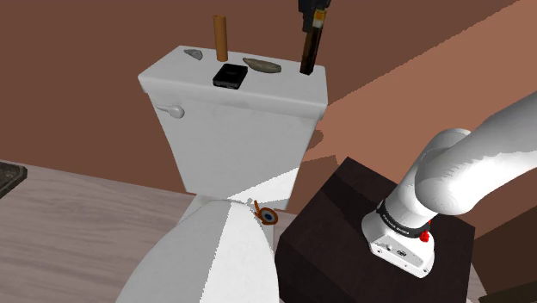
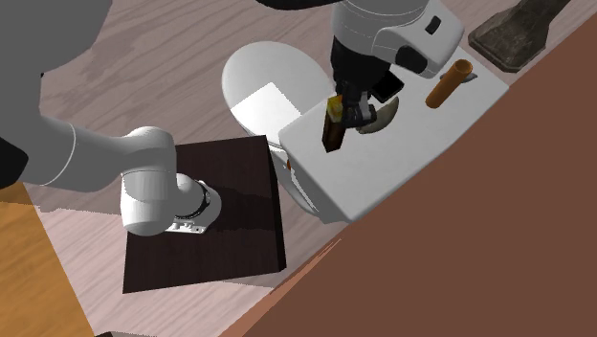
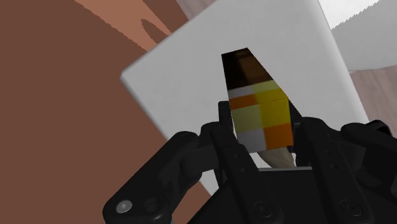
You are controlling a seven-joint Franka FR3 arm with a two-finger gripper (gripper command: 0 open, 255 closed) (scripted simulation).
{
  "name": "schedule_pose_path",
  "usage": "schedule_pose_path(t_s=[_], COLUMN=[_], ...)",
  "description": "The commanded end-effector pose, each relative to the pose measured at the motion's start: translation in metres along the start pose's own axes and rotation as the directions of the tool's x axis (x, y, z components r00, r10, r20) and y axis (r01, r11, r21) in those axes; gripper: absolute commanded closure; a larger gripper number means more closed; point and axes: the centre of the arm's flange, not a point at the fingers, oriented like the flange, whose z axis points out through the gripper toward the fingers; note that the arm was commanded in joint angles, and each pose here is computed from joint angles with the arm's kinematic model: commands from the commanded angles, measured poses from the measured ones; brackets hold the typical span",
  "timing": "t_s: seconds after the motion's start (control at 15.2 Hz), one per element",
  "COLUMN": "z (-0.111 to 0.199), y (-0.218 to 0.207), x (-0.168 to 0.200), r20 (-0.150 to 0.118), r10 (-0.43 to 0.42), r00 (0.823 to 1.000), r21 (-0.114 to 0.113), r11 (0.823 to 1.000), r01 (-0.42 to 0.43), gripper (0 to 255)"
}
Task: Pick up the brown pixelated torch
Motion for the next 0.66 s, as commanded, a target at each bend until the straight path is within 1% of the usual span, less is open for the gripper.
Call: schedule_pose_path(t_s=[0.0,0.46,0.59], z=[-0.011,-0.048,-0.049], y=[-0.001,0.000,0.000], x=[-0.001,-0.002,-0.002], r20=[0.000,0.000,0.000], r10=[0.000,0.000,0.000], r00=[1.000,1.000,1.000], r21=[0.000,0.000,0.000], r11=[1.000,1.000,1.000], r01=[0.000,0.000,0.000], gripper=[255,255,255])
